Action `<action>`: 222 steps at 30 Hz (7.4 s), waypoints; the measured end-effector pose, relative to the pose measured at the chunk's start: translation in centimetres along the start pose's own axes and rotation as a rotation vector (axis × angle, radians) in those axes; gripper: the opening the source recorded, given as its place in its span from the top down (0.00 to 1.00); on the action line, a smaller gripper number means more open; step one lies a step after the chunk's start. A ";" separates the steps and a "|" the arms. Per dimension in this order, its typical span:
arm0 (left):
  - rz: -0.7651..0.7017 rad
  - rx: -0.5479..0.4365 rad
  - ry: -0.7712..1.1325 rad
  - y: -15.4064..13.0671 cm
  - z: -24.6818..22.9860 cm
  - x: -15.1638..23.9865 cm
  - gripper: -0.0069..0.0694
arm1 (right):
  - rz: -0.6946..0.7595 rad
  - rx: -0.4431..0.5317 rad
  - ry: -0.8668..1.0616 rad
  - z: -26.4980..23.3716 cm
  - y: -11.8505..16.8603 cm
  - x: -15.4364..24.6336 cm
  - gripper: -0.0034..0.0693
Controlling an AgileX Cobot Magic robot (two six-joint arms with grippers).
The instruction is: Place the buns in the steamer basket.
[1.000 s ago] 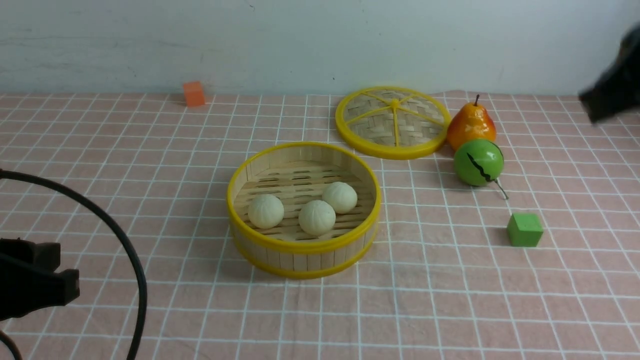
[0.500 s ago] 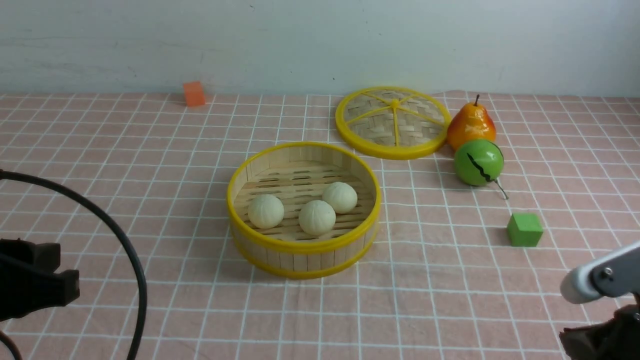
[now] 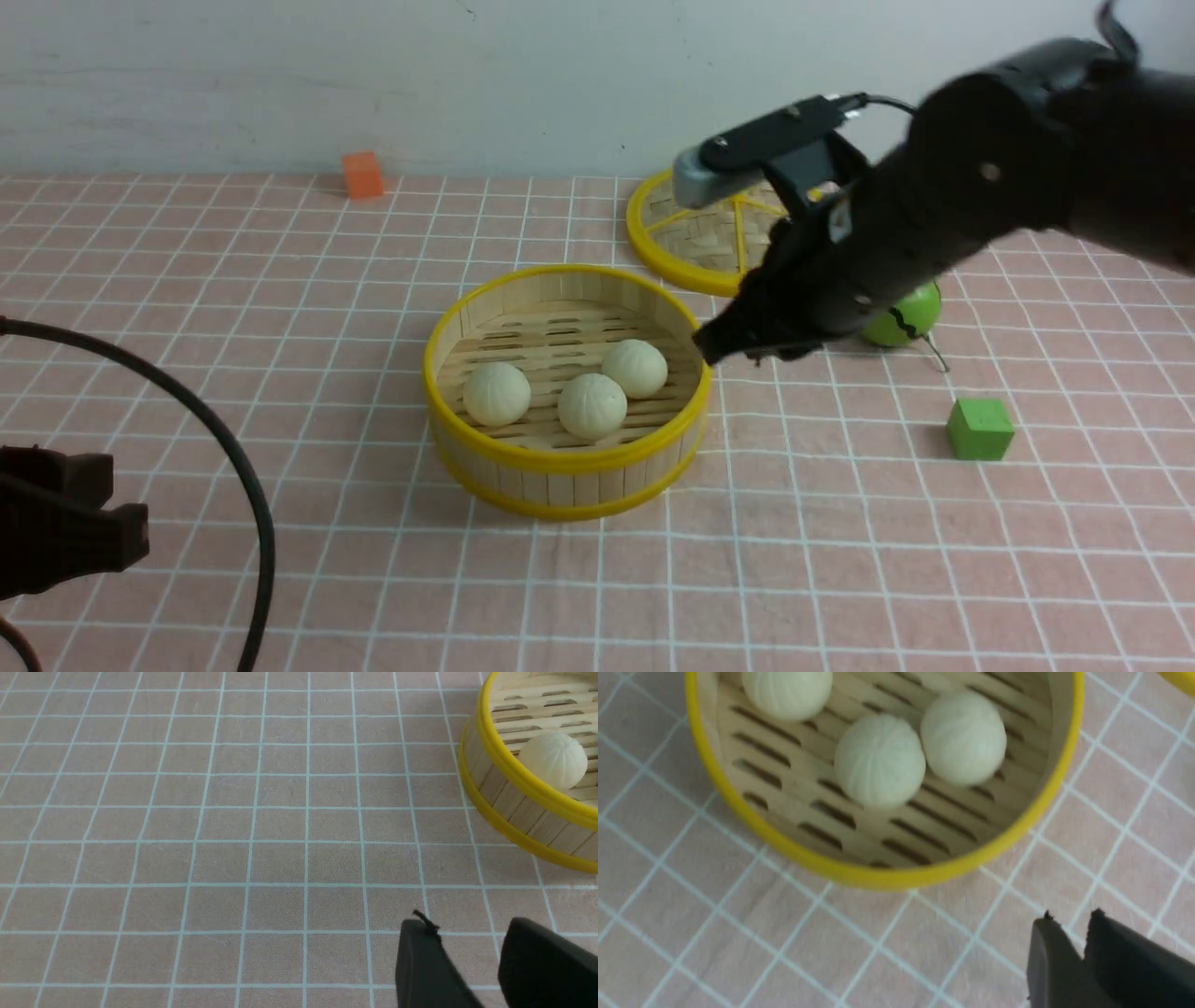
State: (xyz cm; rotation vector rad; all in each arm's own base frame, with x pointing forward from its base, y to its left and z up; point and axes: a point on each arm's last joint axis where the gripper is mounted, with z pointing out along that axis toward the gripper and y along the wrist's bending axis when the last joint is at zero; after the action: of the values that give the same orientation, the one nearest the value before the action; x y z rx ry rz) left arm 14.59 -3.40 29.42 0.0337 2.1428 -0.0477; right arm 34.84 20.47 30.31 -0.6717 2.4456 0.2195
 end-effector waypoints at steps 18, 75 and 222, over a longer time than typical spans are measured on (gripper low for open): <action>0.000 0.022 -0.026 -0.2 0.0 -0.2 0.60 | 0.048 -0.150 0.180 11.1 -2.5 -6.1 0.46; -0.181 0.202 -0.234 -0.3 -4.2 -1.5 0.83 | -0.227 -0.144 -0.009 1.2 -2.1 -8.7 0.34; -0.260 0.053 -0.235 2.8 -1.2 15.7 0.93 | 0.477 0.292 -0.665 -10.2 -1.9 36.6 0.84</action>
State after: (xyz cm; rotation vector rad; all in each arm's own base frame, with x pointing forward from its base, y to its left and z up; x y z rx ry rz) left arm 5.17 -0.47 16.78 -0.2100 1.8995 -0.2476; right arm 5.14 0.63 17.32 0.1202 1.8902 0.2196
